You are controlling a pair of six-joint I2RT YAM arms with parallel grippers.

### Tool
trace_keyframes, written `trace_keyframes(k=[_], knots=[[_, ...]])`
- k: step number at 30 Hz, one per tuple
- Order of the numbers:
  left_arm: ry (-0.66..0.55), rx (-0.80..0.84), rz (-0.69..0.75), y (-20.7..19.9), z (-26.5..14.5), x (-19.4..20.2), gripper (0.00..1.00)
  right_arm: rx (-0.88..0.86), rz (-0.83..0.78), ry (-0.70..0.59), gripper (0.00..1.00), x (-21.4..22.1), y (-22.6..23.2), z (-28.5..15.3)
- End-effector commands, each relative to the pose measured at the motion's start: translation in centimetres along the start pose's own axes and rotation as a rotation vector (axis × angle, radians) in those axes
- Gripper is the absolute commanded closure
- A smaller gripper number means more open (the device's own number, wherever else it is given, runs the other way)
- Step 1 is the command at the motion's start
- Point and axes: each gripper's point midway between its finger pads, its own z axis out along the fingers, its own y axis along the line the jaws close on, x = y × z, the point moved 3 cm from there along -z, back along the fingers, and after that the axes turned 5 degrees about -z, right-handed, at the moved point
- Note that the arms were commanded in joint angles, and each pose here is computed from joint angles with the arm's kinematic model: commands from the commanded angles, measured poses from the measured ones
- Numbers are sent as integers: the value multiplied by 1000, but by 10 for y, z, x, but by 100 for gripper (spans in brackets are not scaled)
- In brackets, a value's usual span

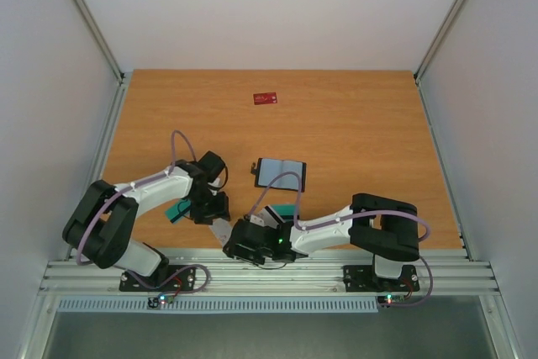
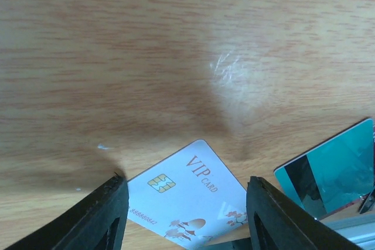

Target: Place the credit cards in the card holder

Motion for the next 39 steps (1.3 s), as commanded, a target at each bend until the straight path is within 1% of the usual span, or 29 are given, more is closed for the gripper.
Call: trace_keyframes(k=[1,6,17,24,30,39], knots=[[81,-41,-18,13,18,19,44,-19,48,-95,49,-10,-5,7],[89,-51,8,9,18,25,46,-25,76,-134,50,-15,-11,8],[89,-46,13,7,18,36,50,-63,144,-208,55,-24,-21,7],[86,-57,20,9,20,35,51,-70,167,-224,65,-31,-27,7],[94,-59,23,11,25,36,54,-79,177,-214,73,-35,-28,9],[99,-55,35,10,26,38,62,-87,161,-217,75,-43,-23,0]])
